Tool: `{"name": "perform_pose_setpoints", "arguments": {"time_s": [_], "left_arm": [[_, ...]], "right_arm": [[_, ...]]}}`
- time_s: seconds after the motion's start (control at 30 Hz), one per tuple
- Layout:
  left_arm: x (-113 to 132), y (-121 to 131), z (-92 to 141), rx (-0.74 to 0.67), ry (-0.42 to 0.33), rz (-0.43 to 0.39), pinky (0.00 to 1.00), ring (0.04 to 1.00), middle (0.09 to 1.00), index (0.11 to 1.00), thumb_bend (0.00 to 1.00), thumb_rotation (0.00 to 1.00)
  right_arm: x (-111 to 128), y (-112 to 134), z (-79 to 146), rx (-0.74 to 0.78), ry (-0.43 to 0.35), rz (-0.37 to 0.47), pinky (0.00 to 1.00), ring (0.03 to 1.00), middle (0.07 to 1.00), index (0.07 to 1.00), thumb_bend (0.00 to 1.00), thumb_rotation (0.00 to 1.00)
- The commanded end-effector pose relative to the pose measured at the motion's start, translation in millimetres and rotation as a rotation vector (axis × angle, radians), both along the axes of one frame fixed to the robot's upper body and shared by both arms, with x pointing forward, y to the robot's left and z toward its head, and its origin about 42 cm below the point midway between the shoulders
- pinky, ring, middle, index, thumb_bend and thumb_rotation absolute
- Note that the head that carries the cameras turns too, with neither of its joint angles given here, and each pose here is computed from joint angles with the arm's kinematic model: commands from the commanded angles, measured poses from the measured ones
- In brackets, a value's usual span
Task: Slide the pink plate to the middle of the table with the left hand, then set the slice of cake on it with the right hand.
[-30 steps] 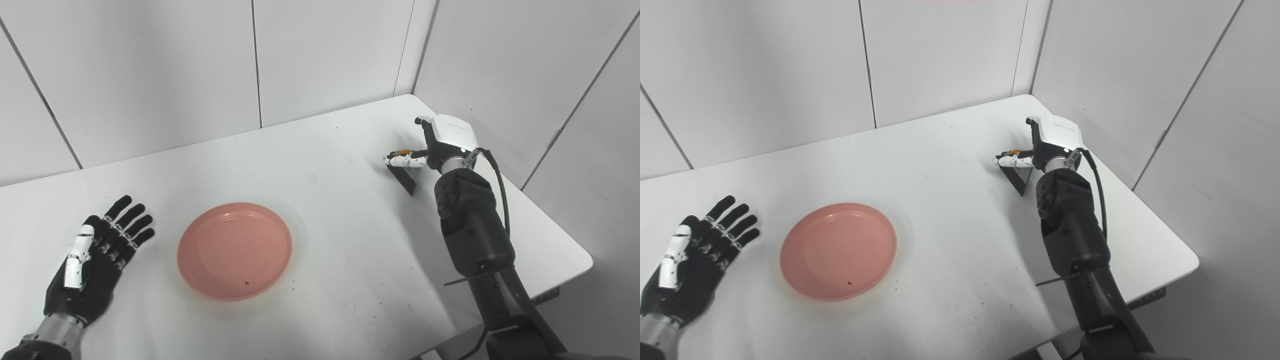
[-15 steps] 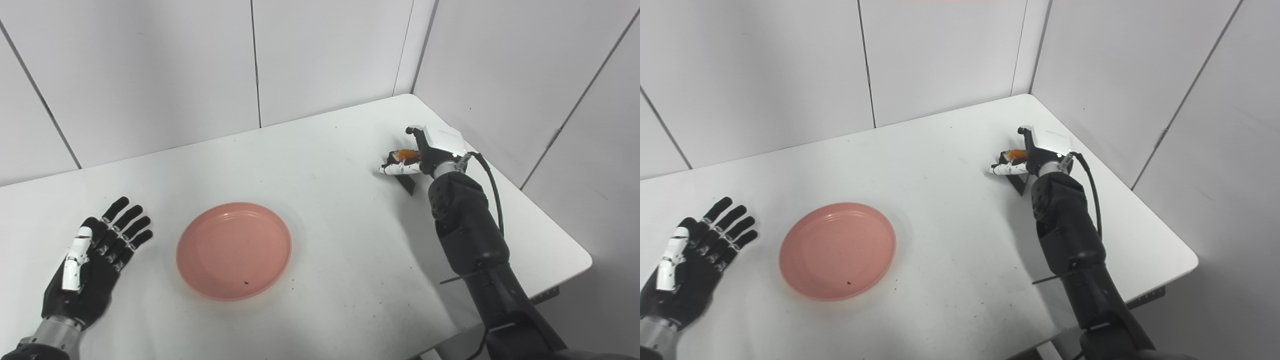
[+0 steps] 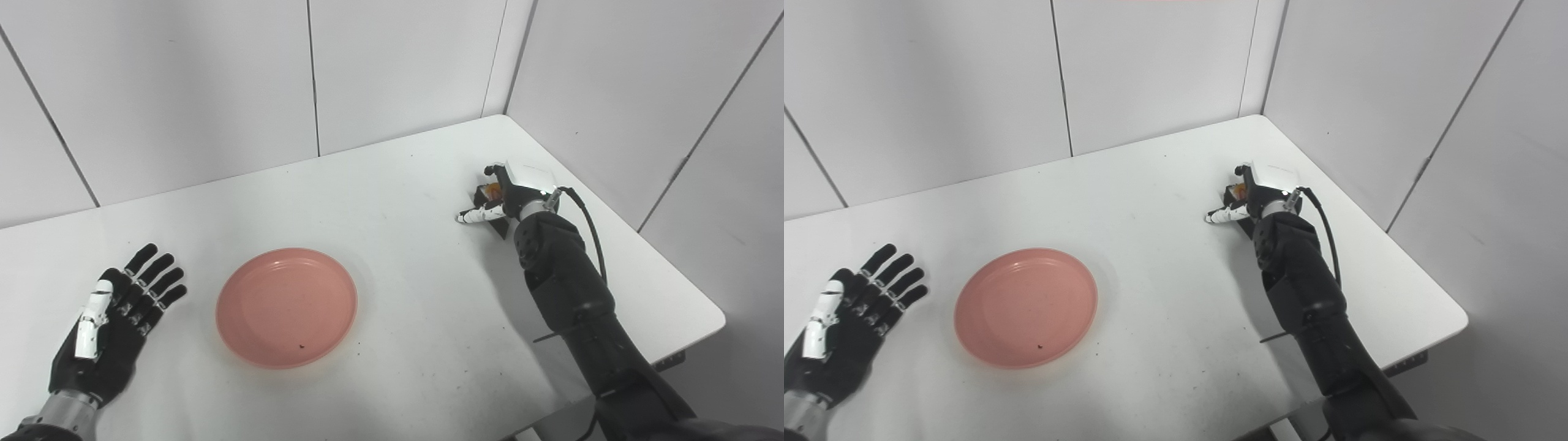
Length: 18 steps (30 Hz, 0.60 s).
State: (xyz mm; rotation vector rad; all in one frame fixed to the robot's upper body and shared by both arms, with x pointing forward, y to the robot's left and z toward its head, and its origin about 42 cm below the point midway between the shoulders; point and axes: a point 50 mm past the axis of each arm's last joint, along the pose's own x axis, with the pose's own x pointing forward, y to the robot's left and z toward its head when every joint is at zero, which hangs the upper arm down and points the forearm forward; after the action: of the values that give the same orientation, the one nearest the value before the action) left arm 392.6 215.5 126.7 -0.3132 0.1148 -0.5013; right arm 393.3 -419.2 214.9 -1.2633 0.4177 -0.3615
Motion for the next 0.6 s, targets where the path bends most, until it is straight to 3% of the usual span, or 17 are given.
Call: {"name": "perform_pose_setpoints", "arguments": {"time_s": [0.0,0.13,0.27,0.3,0.4,0.43,0.5,0.57], "left_arm": [[-15,7,-30,0.040,0.161,0.014,0.87,0.888,0.903,0.891,0.45,0.92],[-16,7,-27,0.038,0.160,0.011,0.86,0.881,0.895,0.884,0.45,0.92],[-16,7,-28,0.036,0.162,0.011,0.88,0.897,0.912,0.898,0.44,0.94],[-16,7,-28,0.036,0.163,0.012,0.88,0.894,0.909,0.896,0.44,0.95],[-16,7,-29,0.037,0.164,0.012,0.88,0.893,0.908,0.896,0.43,0.95],[-16,7,-29,0.039,0.164,0.012,0.88,0.894,0.909,0.896,0.44,0.95],[-16,7,-29,0.043,0.163,0.013,0.87,0.894,0.910,0.895,0.44,0.95],[-16,6,-29,0.042,0.162,0.011,0.88,0.894,0.910,0.894,0.45,0.94]], "right_arm": [[10,-5,31,-0.043,-0.080,-0.003,0.64,0.845,0.881,0.806,0.86,0.42],[12,-7,32,-0.041,-0.078,0.004,0.65,0.848,0.884,0.803,0.85,0.39],[14,-12,32,-0.051,-0.089,0.001,0.71,0.838,0.859,0.772,0.78,0.26],[15,-13,31,-0.056,-0.093,0.000,0.60,0.739,0.791,0.752,0.76,0.19],[17,-16,32,-0.059,-0.096,-0.004,0.52,0.651,0.730,0.737,0.74,0.13],[18,-18,32,-0.054,-0.090,-0.008,0.39,0.494,0.532,0.597,0.59,0.04],[20,-22,33,-0.023,-0.086,-0.013,0.32,0.410,0.452,0.545,0.53,0.01],[19,-21,35,-0.002,-0.086,-0.006,0.32,0.408,0.452,0.534,0.53,0.00]]}}
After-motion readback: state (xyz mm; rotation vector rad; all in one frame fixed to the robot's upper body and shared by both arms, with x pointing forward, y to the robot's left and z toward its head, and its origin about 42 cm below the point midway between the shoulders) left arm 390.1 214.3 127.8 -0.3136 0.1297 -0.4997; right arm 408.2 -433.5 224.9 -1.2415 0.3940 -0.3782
